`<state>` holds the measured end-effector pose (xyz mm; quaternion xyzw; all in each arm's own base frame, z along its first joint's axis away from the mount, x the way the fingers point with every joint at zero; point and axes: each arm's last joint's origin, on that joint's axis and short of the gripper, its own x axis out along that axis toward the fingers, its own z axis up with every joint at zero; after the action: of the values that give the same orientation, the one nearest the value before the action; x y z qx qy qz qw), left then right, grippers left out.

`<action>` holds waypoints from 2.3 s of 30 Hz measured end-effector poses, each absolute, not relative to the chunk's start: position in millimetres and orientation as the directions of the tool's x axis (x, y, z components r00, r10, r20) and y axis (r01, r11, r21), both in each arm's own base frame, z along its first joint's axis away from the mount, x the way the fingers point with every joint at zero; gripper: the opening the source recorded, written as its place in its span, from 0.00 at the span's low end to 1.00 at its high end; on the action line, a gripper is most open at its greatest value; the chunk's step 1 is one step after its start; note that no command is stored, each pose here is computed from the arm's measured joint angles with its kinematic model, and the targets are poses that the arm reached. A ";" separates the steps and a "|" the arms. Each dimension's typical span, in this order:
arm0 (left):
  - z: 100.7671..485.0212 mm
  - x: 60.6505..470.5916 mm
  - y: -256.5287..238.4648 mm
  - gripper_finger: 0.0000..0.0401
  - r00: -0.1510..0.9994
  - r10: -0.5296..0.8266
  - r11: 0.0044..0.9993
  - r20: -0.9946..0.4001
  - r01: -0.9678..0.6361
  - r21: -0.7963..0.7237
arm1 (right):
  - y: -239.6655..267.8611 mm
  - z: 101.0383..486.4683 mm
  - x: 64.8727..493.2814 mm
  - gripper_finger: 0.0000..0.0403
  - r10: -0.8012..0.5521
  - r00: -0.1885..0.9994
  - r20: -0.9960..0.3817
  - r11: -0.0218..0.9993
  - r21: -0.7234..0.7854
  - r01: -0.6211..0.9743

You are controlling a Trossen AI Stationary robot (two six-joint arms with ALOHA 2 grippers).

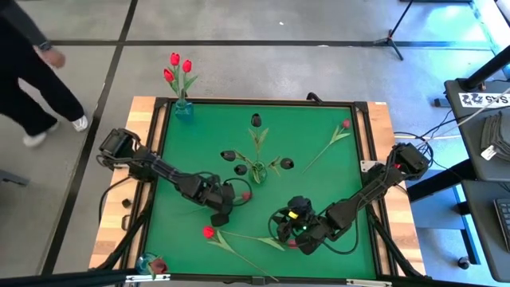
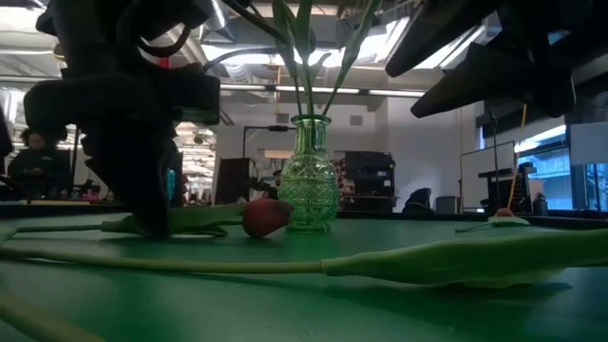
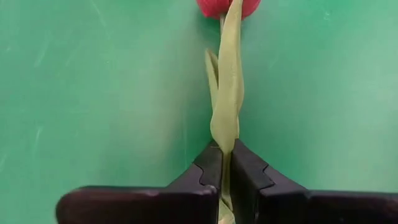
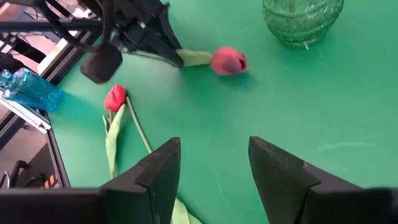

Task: Sort flowers into vase by color
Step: Put the dark red tulip into the bottom blue vase

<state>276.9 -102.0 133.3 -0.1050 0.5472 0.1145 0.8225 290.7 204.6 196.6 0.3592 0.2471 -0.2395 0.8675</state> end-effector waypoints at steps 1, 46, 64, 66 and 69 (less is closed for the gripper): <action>137.4 274.8 -102.8 0.03 0.368 0.074 0.949 -0.927 -0.313 -0.049 | 204.6 196.5 290.5 0.47 -0.233 0.761 -0.605 0.628 0.504 0.593; 326.7 85.2 -149.9 0.00 0.616 -0.714 0.481 0.333 0.777 -0.405 | 191.4 210.1 313.2 0.47 -0.301 0.836 -0.459 0.341 0.767 0.544; 278.7 68.6 -184.0 0.00 0.506 -0.817 0.414 0.276 0.848 -0.331 | 190.2 211.7 320.3 0.47 -0.149 0.852 -0.502 0.248 0.815 0.523; 277.4 68.9 -185.2 0.00 0.506 -0.819 0.426 0.269 0.852 -0.305 | 190.3 211.7 320.3 0.47 -0.148 0.852 -0.502 0.247 0.816 0.523; 277.2 69.0 -185.5 0.00 0.505 -0.820 0.442 0.268 0.858 -0.263 | 190.9 211.6 320.4 0.47 -0.127 0.852 -0.509 0.230 0.820 0.524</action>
<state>69.0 -185.5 277.2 -0.1845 -0.0506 -0.4948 0.8476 320.4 190.9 211.6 0.5828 0.1704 -0.2126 0.7656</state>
